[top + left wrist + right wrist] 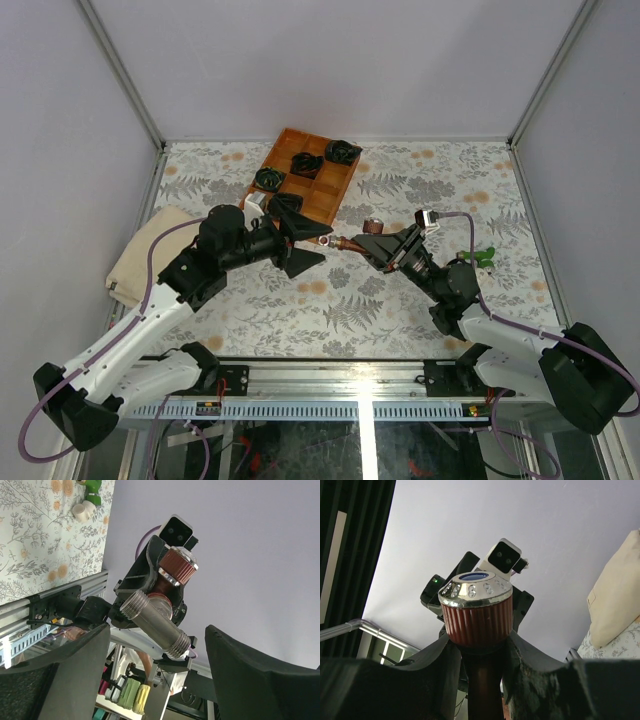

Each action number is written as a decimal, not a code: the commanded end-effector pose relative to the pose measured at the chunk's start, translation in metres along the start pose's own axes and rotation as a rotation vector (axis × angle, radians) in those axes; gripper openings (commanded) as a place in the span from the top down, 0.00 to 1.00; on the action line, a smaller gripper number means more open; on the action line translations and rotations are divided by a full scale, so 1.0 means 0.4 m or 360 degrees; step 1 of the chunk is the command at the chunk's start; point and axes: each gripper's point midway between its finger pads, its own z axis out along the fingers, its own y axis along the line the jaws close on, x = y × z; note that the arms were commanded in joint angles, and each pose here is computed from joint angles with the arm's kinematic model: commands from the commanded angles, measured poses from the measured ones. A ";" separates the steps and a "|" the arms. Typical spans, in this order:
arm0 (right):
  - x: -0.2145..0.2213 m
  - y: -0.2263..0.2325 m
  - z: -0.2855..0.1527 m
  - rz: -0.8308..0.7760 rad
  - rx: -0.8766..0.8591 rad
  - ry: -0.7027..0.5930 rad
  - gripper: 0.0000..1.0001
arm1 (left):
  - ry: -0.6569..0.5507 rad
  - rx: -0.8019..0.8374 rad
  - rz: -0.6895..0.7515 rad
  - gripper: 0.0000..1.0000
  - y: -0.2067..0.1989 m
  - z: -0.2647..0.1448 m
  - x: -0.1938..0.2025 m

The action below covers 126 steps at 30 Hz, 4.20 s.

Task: Install the water faucets

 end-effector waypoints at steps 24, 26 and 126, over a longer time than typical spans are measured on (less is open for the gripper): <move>0.008 0.116 0.013 -0.0151 -0.0254 0.0054 1.00 | -0.0080 0.0147 -0.0057 0.42 -0.048 -0.002 -0.018; 0.007 0.114 0.013 -0.0146 -0.0252 0.0052 1.00 | -0.0076 0.0148 -0.0049 0.47 -0.048 -0.002 -0.017; 0.020 0.036 -0.020 0.0525 0.0159 0.0066 1.00 | -0.0084 0.0847 0.2161 0.92 -0.012 0.030 0.052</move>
